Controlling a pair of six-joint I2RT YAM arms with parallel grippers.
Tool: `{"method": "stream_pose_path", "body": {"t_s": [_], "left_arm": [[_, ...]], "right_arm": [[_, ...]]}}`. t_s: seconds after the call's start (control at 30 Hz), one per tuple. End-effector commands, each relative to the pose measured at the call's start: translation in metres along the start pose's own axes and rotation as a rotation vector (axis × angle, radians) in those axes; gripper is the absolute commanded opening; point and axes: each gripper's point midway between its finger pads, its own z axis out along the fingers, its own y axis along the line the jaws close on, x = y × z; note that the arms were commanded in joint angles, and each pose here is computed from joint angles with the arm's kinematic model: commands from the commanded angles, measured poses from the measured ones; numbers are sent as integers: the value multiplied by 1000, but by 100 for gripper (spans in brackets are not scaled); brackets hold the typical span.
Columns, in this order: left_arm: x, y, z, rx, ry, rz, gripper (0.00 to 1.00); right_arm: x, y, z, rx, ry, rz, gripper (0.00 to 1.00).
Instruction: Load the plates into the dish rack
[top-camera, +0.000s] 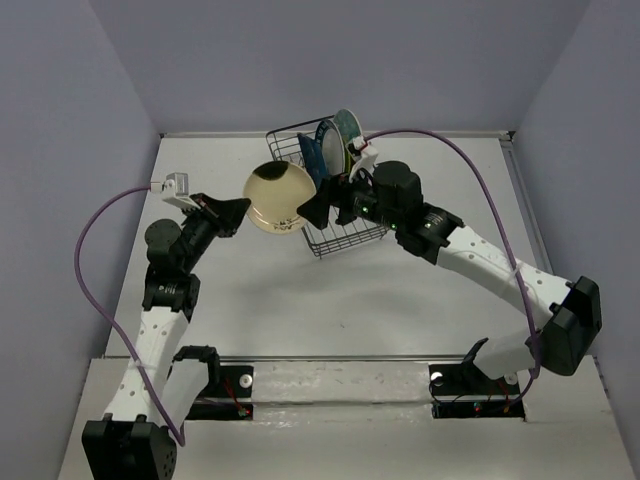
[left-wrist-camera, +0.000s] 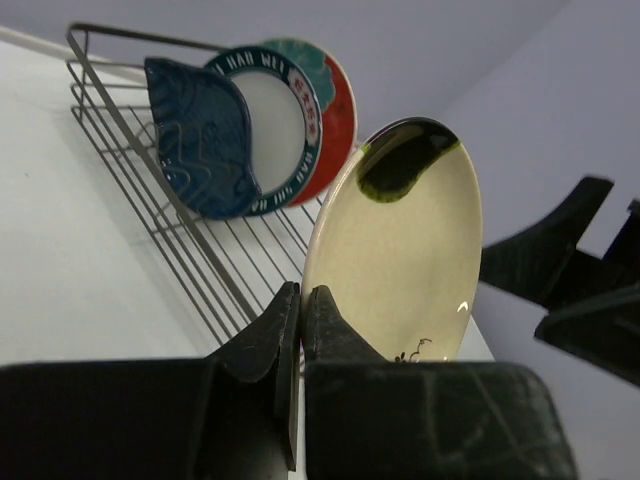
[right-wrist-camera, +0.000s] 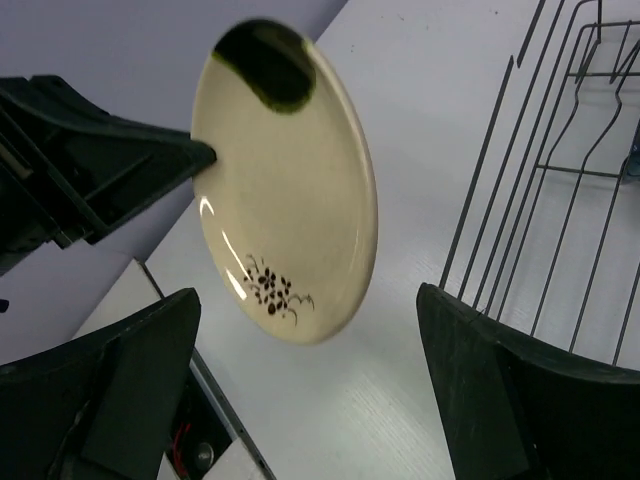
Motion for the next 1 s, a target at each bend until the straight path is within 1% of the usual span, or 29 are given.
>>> {"method": "stream_pose_path", "body": {"t_s": [0.0,0.07,0.1,0.17,0.2,0.23,0.27,0.3,0.37,0.4,0.43,0.5,0.53,0.57,0.6,0.63,0.67,0.7,0.73,0.77,0.87,0.9,0.93,0.97], "left_arm": [[13,-37,-21,179,73,72,6],[16,-43,-27,210,86,79,6],[20,-47,-30,234,105,81,6],[23,-52,-34,260,119,87,6],[24,-52,-35,263,117,92,6],[24,-53,-36,268,117,98,6],[23,-55,-37,275,113,107,6],[25,-54,-38,276,118,109,6],[25,-53,-38,274,118,120,8],[26,-48,-37,252,118,121,13],[27,-44,-37,231,119,126,30],[29,-25,-35,136,115,158,52],[29,-20,-36,111,110,172,67],[28,-9,-38,49,98,189,97],[22,-8,-39,34,71,212,99],[17,-7,-42,7,66,226,99],[12,-7,-45,-8,45,246,99],[8,-4,-46,-37,31,256,99],[8,-3,-45,-42,35,260,99],[9,-3,-45,-44,38,258,99],[15,-2,-43,-34,68,252,99],[18,-6,-42,-11,83,251,99],[20,-7,-42,-2,92,248,99],[23,-9,-41,10,102,246,99]], "right_arm": [[-31,19,-10,-31,-75,-23,94],[-29,21,-7,-46,-67,-24,93],[-29,23,-5,-58,-64,-24,85],[-21,30,1,-108,-31,-20,77],[-19,33,3,-128,-22,-21,68],[-19,36,4,-146,-16,-21,62],[-17,39,5,-169,-3,-18,52],[-17,41,7,-174,-2,-9,29],[-21,41,8,-168,-13,-3,10],[-26,38,8,-147,-31,0,7],[-32,39,5,-139,-54,-5,7],[-42,30,4,-81,-98,-29,7],[-50,21,4,-43,-121,-41,7],[-61,9,4,40,-146,-74,7],[-65,1,6,89,-153,-70,7],[-71,-11,8,158,-162,-113,7],[-77,-29,14,263,-167,-132,7],[-76,-41,16,322,-145,-176,7],[-93,-44,17,365,-178,-194,7],[-89,-69,27,483,-164,-232,7],[-101,-90,36,608,-172,-291,7],[-123,-91,33,664,-225,-303,7],[-114,-106,46,717,-185,-345,7],[-120,-114,47,778,-197,-363,7]]}}
